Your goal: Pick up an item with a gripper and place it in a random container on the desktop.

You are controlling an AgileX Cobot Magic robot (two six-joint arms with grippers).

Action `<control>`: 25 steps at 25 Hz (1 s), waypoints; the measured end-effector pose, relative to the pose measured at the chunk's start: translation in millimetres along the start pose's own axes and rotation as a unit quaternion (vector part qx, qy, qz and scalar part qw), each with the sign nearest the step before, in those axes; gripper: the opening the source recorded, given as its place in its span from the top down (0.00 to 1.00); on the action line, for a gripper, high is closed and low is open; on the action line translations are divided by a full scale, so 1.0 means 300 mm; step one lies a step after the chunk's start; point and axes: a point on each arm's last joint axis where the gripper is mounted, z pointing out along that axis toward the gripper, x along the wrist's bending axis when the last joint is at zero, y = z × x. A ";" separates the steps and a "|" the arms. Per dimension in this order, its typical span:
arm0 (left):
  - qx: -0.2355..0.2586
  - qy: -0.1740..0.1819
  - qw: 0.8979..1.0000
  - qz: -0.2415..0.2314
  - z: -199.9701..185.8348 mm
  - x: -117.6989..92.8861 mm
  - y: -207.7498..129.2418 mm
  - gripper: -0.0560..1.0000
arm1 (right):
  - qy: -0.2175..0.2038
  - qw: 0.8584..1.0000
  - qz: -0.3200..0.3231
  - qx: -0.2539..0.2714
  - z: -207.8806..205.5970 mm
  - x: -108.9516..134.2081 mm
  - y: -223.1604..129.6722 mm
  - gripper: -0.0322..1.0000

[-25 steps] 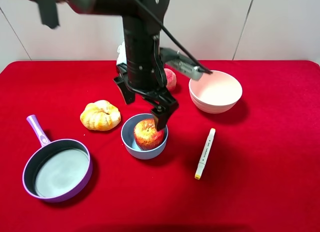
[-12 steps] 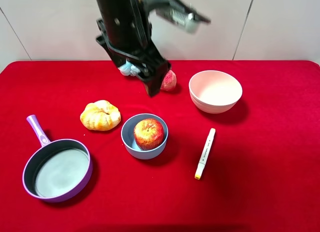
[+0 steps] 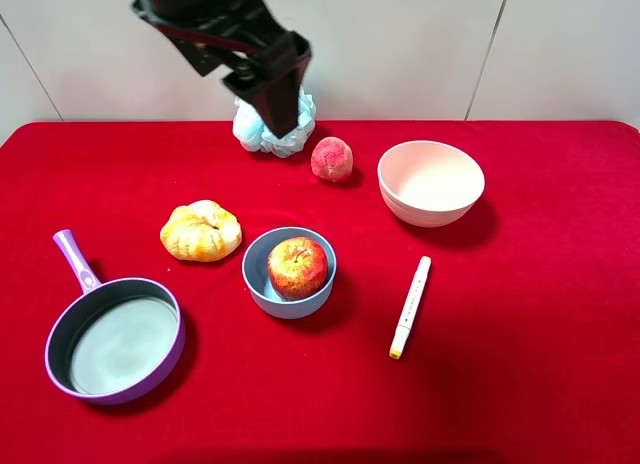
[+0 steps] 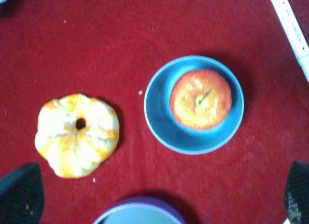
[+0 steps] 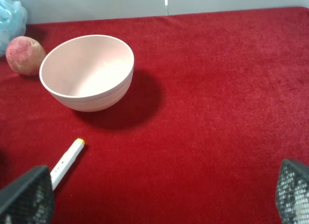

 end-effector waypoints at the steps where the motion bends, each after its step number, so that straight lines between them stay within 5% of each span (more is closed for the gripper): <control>1: -0.001 0.000 1.000 -0.002 -0.013 -0.001 -0.019 0.01 | 0.000 1.000 0.000 0.000 0.000 0.000 0.000 0.30; 13: -0.013 0.000 0.999 -0.050 -0.131 -0.029 -0.354 0.01 | 0.000 1.000 0.000 0.000 0.000 0.000 0.000 0.30; 25: -0.106 0.003 0.992 -0.067 -0.232 -0.060 -0.722 0.01 | 0.000 1.000 0.000 0.000 0.000 0.000 0.000 0.30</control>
